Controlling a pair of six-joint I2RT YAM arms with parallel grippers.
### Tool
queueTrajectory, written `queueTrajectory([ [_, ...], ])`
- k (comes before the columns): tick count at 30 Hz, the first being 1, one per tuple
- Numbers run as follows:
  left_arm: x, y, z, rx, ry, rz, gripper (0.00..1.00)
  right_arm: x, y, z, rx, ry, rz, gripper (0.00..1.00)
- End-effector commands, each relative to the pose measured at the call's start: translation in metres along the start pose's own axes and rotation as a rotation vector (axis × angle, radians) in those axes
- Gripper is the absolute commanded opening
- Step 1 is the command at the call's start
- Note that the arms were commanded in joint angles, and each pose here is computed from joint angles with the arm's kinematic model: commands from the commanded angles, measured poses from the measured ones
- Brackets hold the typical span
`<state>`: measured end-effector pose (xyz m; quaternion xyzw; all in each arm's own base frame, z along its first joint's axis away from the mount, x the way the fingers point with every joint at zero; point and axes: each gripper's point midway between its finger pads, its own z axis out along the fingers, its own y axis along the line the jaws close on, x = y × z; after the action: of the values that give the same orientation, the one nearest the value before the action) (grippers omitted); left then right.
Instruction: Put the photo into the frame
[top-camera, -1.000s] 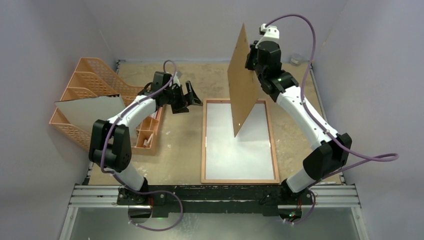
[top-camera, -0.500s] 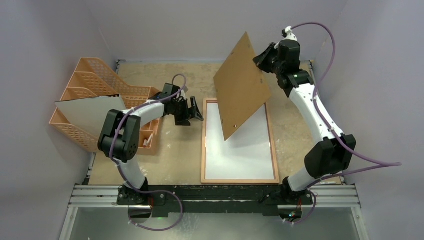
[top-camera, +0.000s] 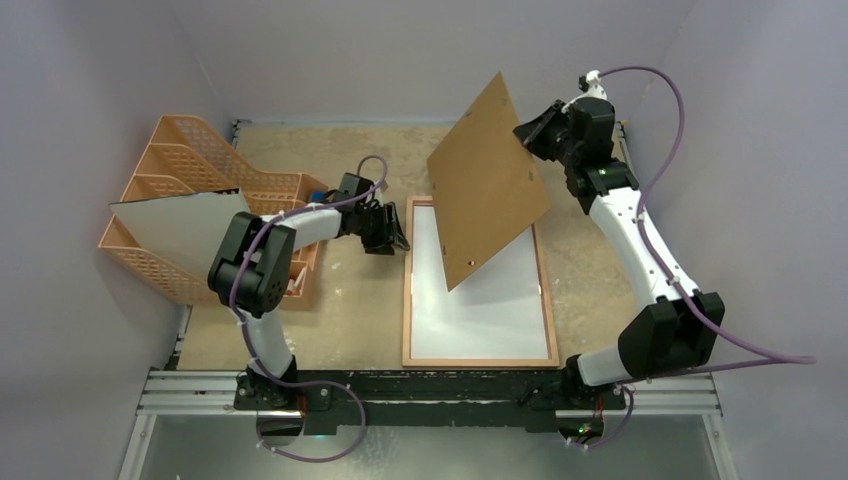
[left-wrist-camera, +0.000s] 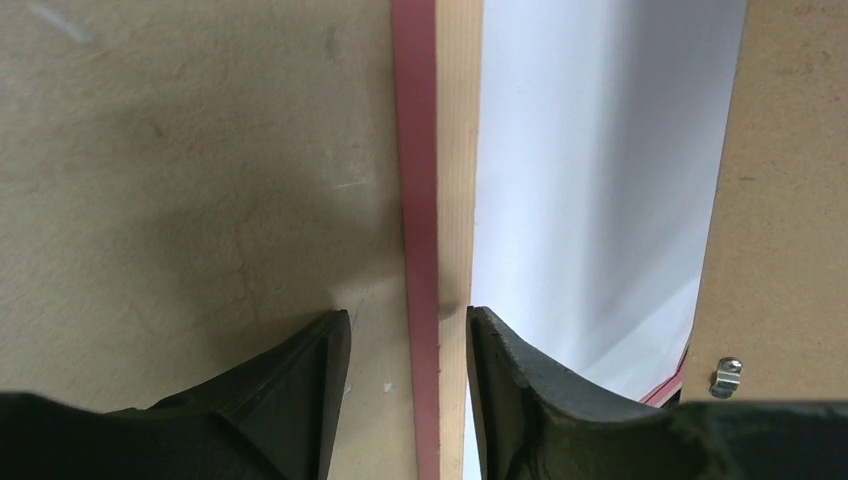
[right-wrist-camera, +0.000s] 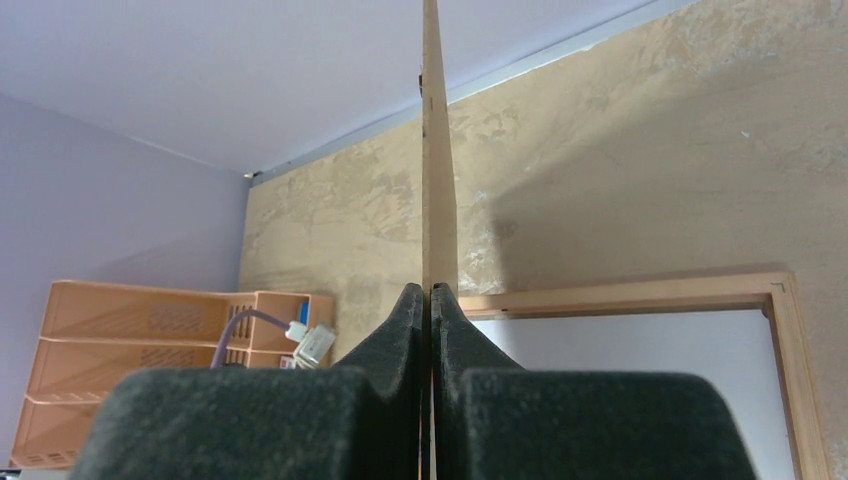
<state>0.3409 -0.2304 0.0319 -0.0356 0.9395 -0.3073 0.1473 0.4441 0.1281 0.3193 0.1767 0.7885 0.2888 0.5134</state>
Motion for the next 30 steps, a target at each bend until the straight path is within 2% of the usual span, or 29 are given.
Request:
queueTrajectory([
  [1,-0.005,-0.001,0.017,-0.011,-0.025,0.032,0.48,-0.036,0.034,-0.024,-0.141,-0.119,0.032,0.0],
  [5,-0.004,0.003,0.025,-0.026,-0.016,0.034,0.47,-0.035,0.029,-0.028,-0.142,-0.116,0.04,0.0],
  [12,-0.003,0.031,0.033,-0.174,-0.001,0.012,0.38,-0.031,0.025,-0.029,-0.15,-0.102,0.052,0.0],
  [18,-0.012,0.045,0.032,-0.236,-0.011,0.007,0.3,-0.03,0.028,-0.03,-0.173,-0.101,0.056,0.0],
  [30,-0.039,0.096,0.014,-0.263,-0.03,-0.146,0.22,-0.019,0.035,-0.032,-0.25,-0.079,0.096,0.0],
])
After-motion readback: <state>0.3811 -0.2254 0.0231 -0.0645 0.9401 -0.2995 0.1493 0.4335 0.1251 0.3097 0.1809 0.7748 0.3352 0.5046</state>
